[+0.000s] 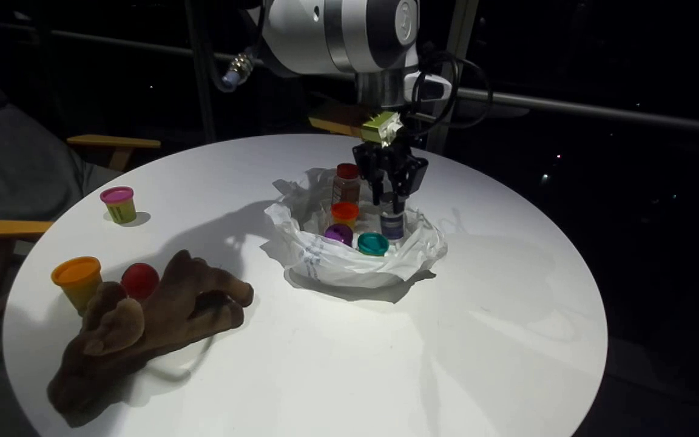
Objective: Put the things on the table into the plastic bag
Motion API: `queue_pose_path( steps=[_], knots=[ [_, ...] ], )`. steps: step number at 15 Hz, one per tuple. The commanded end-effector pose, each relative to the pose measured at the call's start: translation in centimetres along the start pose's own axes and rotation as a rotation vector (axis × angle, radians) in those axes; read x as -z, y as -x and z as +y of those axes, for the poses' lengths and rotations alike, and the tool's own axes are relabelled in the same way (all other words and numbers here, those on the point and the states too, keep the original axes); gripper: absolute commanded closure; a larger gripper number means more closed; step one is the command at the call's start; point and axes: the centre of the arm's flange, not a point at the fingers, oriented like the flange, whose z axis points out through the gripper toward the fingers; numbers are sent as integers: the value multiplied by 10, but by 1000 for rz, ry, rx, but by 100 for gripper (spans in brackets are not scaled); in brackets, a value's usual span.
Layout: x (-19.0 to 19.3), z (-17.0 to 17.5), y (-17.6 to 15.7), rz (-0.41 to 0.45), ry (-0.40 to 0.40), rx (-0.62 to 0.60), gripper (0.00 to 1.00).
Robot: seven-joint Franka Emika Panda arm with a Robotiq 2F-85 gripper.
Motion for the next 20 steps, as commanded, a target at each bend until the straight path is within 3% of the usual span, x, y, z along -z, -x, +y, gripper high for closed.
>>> queue_pose_path(
  steps=[1,4,8,12,17,20],
  knots=[
    [0,-4,-16,12,-52,-41,23],
    [32,-9,-7,27,-62,-29,2],
    [88,-43,31,-3,-58,47,0],
    [123,-110,91,-108,-63,189,1],
    [105,-206,157,-236,-65,450,0],
    [80,-239,186,-228,-103,611,0]
  ],
)
